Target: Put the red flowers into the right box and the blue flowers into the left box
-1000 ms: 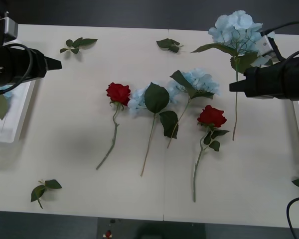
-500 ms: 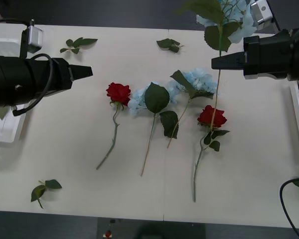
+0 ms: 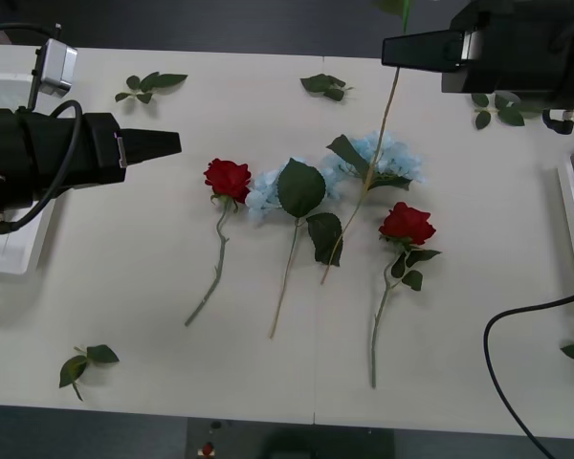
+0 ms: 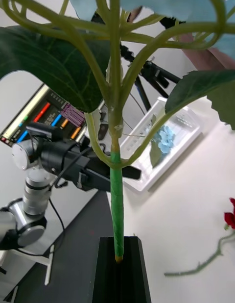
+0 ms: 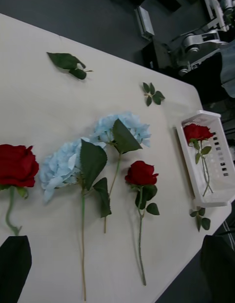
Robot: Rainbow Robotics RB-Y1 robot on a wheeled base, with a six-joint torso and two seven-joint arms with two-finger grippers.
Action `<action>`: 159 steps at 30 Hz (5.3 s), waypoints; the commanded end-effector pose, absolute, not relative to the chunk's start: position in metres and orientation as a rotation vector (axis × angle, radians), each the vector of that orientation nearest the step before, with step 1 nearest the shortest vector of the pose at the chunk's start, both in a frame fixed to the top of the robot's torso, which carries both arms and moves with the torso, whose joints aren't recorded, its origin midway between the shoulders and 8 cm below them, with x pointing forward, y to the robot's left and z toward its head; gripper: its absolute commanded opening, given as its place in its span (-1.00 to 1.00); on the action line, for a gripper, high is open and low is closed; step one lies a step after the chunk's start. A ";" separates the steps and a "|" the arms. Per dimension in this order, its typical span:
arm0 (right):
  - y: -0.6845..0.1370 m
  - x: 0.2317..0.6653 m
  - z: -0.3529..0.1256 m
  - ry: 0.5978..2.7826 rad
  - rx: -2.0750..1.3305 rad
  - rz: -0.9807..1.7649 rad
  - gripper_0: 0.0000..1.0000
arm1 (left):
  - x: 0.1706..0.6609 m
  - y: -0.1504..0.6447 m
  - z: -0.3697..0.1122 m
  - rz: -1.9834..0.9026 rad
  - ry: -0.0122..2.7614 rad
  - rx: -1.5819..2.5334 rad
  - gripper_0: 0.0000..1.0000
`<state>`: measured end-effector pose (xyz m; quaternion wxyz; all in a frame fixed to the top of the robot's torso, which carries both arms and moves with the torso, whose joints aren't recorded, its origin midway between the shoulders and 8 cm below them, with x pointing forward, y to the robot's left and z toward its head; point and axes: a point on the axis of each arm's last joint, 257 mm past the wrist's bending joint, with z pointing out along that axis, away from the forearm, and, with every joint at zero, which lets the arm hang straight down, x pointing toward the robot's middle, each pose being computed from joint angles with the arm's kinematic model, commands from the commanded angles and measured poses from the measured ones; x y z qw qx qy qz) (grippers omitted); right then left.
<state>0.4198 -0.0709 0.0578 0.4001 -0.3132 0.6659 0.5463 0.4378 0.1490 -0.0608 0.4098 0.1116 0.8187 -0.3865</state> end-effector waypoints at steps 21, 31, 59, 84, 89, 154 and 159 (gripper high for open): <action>-0.031 0.404 0.080 1.584 -0.863 1.438 -1.00 | 0.379 -0.018 0.000 -1.143 1.775 0.549 1.00; -0.031 0.404 0.080 1.584 -0.863 1.438 -1.00 | 0.386 -0.056 -0.001 -1.128 1.772 0.557 1.00; -0.031 0.404 0.080 1.584 -0.863 1.438 1.00 | 0.395 -0.059 -0.003 -1.104 1.784 0.594 -1.00; -0.031 0.404 0.080 1.584 -0.863 1.438 1.00 | 0.401 0.151 -0.020 -0.829 2.027 0.468 -1.00; -0.033 0.407 0.073 1.603 -0.845 1.444 1.00 | 0.390 0.244 -0.024 -0.641 2.183 0.374 -1.00; -0.191 0.429 -0.239 2.752 0.151 0.226 1.00 | 0.386 0.580 -0.193 -0.121 2.410 -0.035 1.00; -0.186 0.433 -0.260 2.753 0.148 0.186 1.00 | 0.395 0.557 -0.175 -0.217 2.359 -0.027 1.00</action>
